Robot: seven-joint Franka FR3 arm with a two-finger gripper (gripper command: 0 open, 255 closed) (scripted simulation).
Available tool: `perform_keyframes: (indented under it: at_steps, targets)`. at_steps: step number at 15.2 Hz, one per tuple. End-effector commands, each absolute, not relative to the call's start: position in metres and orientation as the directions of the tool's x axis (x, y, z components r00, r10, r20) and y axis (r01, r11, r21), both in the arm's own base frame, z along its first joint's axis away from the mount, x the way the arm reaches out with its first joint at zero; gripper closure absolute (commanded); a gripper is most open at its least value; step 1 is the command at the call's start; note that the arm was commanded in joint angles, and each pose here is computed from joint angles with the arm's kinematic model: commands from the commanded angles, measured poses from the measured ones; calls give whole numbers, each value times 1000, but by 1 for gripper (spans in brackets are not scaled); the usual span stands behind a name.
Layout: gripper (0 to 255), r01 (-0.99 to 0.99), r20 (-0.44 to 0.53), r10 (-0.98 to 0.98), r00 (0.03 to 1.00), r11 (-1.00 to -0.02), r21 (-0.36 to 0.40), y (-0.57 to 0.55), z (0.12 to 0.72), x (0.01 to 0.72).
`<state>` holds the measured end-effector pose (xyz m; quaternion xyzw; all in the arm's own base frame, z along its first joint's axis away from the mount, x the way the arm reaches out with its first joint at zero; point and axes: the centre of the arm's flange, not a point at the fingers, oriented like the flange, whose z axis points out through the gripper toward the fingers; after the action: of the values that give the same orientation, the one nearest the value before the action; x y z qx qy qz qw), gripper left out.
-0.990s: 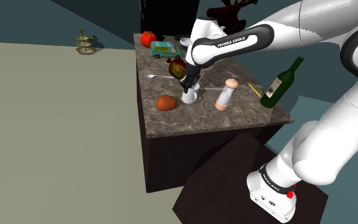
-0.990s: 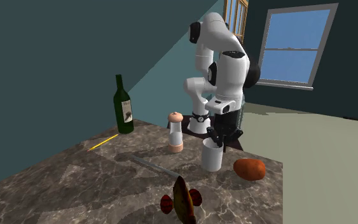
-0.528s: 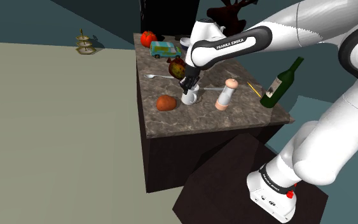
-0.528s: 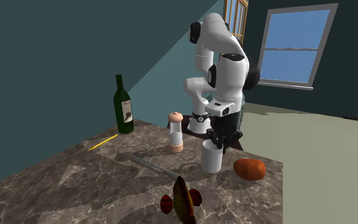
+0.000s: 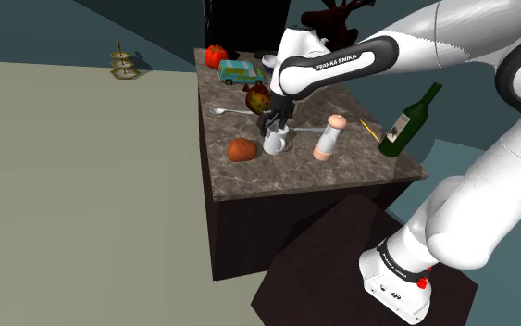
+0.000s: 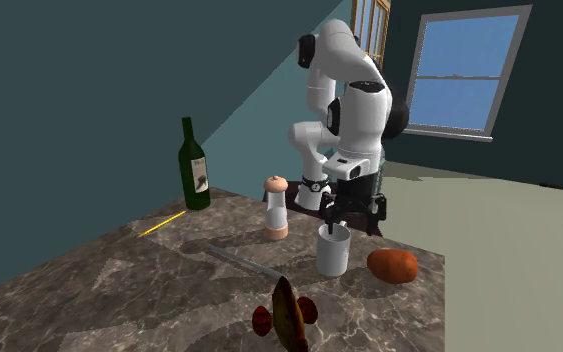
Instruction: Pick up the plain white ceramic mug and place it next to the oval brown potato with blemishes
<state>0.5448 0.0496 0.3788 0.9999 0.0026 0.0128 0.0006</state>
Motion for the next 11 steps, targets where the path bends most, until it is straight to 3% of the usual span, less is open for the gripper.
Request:
perform_keyframes:
  at_steps: [1,3,11]
  targets:
    - [0,5,25,5,1000,-1000,1,50,399,545]
    - [0,5,25,5,1000,-1000,1,50,423,544]
    - [0,5,25,5,1000,-1000,1,50,423,544]
